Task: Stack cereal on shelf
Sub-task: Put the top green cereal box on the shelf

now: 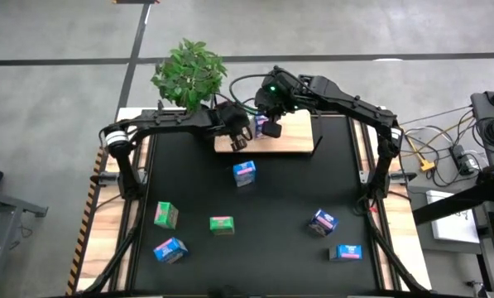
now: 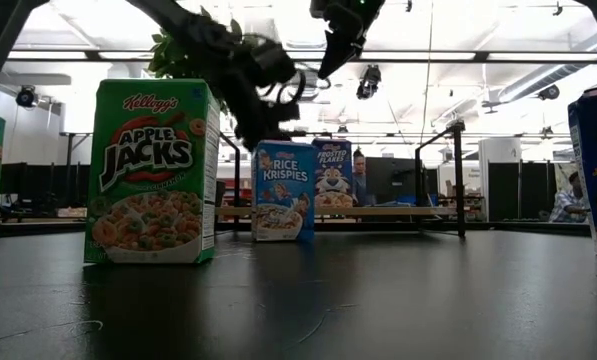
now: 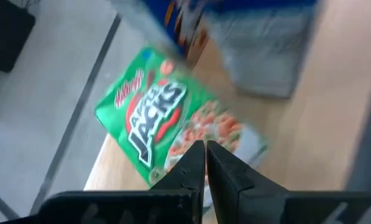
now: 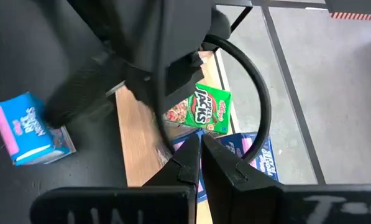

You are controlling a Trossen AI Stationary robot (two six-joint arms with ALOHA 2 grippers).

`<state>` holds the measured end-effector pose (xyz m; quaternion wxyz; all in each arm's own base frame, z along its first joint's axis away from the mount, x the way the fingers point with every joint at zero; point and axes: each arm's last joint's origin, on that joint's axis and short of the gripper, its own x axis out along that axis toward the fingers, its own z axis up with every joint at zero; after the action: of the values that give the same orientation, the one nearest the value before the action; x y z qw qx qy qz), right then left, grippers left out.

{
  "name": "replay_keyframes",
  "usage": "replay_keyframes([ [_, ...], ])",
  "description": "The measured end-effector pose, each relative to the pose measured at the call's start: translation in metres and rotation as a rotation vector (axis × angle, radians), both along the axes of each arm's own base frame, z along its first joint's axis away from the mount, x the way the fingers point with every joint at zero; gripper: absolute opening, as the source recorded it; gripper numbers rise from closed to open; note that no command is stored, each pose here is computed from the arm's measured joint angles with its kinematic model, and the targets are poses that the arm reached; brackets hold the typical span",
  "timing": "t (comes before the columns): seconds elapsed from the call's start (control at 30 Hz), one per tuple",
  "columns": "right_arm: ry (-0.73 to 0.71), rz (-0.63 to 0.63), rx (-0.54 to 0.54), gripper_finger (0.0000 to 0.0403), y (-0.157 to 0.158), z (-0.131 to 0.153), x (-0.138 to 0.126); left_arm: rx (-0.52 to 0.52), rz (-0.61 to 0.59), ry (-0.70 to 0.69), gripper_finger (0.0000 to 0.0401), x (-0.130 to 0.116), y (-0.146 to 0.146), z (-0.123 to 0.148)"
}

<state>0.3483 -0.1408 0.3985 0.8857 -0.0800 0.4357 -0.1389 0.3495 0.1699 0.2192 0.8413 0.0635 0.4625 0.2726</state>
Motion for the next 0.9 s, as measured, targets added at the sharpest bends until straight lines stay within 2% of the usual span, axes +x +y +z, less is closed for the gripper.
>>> replay_keyframes([
  [0.37, -0.006, 0.01, 0.0, 0.0009, 0.0, 0.0, 0.001, -0.068, 0.04, 0.004, 0.0, -0.006, -0.007, -0.024],
  [0.9, -0.006, 0.009, 0.002, 0.0009, 0.0, 0.0, 0.001, -0.131, 0.046, 0.032, 0.0, -0.006, -0.026, -0.013],
])
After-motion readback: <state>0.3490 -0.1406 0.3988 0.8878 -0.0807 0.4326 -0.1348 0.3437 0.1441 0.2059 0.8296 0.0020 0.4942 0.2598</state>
